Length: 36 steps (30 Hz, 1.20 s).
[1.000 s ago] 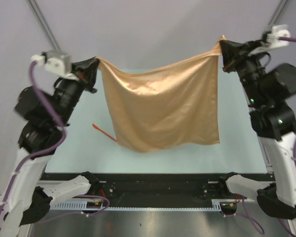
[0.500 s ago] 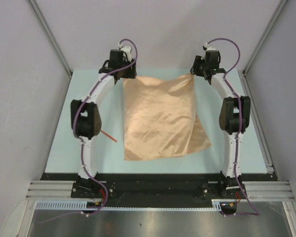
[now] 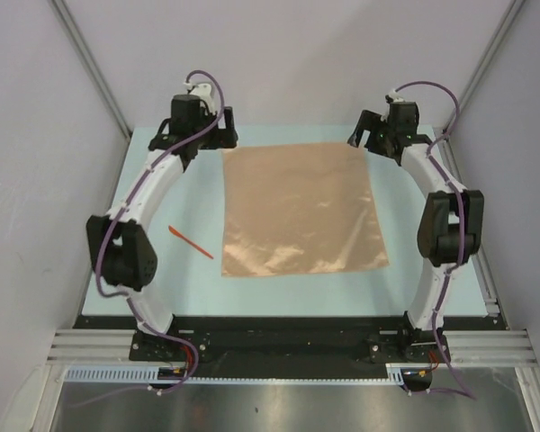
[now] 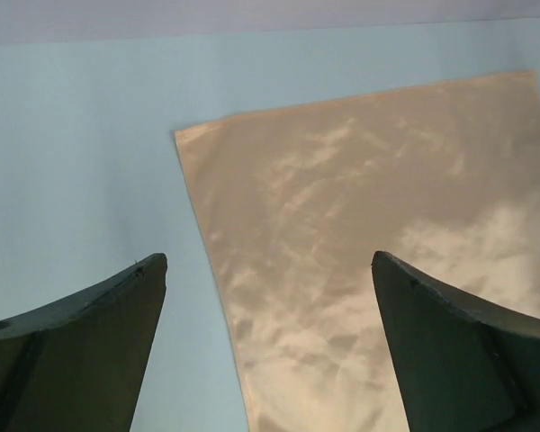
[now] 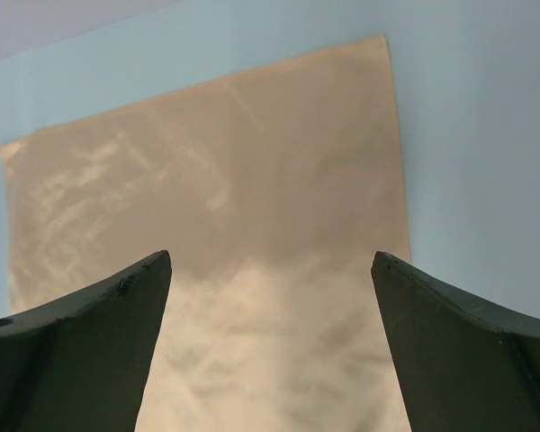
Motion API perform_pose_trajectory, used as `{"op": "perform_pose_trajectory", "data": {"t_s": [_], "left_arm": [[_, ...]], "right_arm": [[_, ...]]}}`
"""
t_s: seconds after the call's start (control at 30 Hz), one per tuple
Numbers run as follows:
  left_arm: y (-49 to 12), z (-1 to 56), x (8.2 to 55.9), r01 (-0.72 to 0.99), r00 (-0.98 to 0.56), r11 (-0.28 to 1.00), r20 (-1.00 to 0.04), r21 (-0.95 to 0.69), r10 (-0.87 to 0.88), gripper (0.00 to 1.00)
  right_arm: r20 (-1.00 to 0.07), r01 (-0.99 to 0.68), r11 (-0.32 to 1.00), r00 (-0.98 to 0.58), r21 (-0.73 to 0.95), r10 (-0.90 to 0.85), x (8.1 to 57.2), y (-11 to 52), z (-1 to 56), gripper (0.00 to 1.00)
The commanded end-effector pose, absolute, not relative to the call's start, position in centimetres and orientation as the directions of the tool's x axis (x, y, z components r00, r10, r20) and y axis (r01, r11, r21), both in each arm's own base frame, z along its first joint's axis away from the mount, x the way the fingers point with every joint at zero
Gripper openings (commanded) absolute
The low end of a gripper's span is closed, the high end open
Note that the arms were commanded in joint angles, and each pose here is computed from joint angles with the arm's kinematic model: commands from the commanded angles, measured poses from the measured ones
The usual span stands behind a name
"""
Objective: Fold the napkin, place the utensils inside, and roll it up
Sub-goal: Flatten the napkin out, then fold the napkin
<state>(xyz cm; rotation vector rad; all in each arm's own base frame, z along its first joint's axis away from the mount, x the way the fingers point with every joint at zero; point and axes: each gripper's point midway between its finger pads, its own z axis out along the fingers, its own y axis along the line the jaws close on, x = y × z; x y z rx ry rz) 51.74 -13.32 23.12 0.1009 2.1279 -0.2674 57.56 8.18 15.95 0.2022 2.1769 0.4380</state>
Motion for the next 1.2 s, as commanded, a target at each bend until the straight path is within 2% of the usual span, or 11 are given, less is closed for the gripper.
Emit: {"op": "perform_pose_trajectory", "data": {"t_s": [0.0, 0.03, 0.13, 0.27, 0.37, 0.4, 0.53, 0.7, 0.97, 1.17], "left_arm": [[-14.0, 23.6, 47.3, 0.176, -0.554, 0.949, -0.823, -0.261, -0.124, 1.0], [-13.9, 23.2, 45.7, 0.176, -0.567, 0.946, -0.813, -0.273, -0.129, 1.0], [-14.3, 23.0, 42.8, 0.195, -0.592, 0.93, -0.793, -0.313, -0.142, 1.0], [-14.6, 26.4, 39.6, 0.284, -0.569, 0.917, -0.819, -0.281, -0.075, 1.0], [-14.5, 27.2, 38.6, 0.341, -0.559, 0.911, -0.829, -0.23, 0.0, 1.0], [-14.1, 27.5, 38.4, 0.33, -0.55, 0.918, -0.835, -0.221, -0.003, 1.0], [-14.9, 25.9, 38.2, 0.339, -0.552, 0.898, -0.832, -0.281, -0.052, 1.0], [-15.3, 25.3, 37.4, 0.358, -0.569, 0.881, -0.82, -0.31, -0.057, 1.0], [-14.7, 25.3, 37.2, 0.342, -0.558, 0.894, -0.828, -0.288, -0.054, 1.0], [-14.9, 25.4, 37.1, 0.355, -0.558, 0.885, -0.828, -0.3, -0.057, 1.0]], "right_arm": [[-0.729, 0.097, 0.939, -0.606, 0.329, 0.318, 50.9, 6.9, 18.1, 0.98], [-0.715, 0.115, 0.943, -0.625, 0.313, 0.314, 48.1, 6.8, 17.6, 0.97], [-0.683, 0.191, 0.945, -0.655, 0.264, 0.323, 43.8, 6.5, 16.2, 0.97], [-0.553, 0.297, 0.931, -0.749, 0.213, 0.366, 36.5, 5.4, 12.4, 0.95], [-0.5, 0.349, 0.919, -0.772, 0.184, 0.393, 33.5, 4.5, 10.5, 0.87], [-0.477, 0.364, 0.915, -0.783, 0.17, 0.4, 32.0, 4.2, 9.5, 0.81], [-0.438, 0.415, 0.898, -0.787, 0.147, 0.435, 30.1, 3.2, 8.6, 0.65], [-0.387, 0.471, 0.881, -0.803, 0.054, 0.453, 27.5, 1.8, 7.6, 0.52], [-0.313, 0.509, 0.861, -0.816, 0.008, 0.486, 24.1, 1.6, 5.2, 0.51], [-0.316, 0.518, 0.854, -0.804, 0.044, 0.504, 24.3, 2.1, 4.2, 0.48]]}}
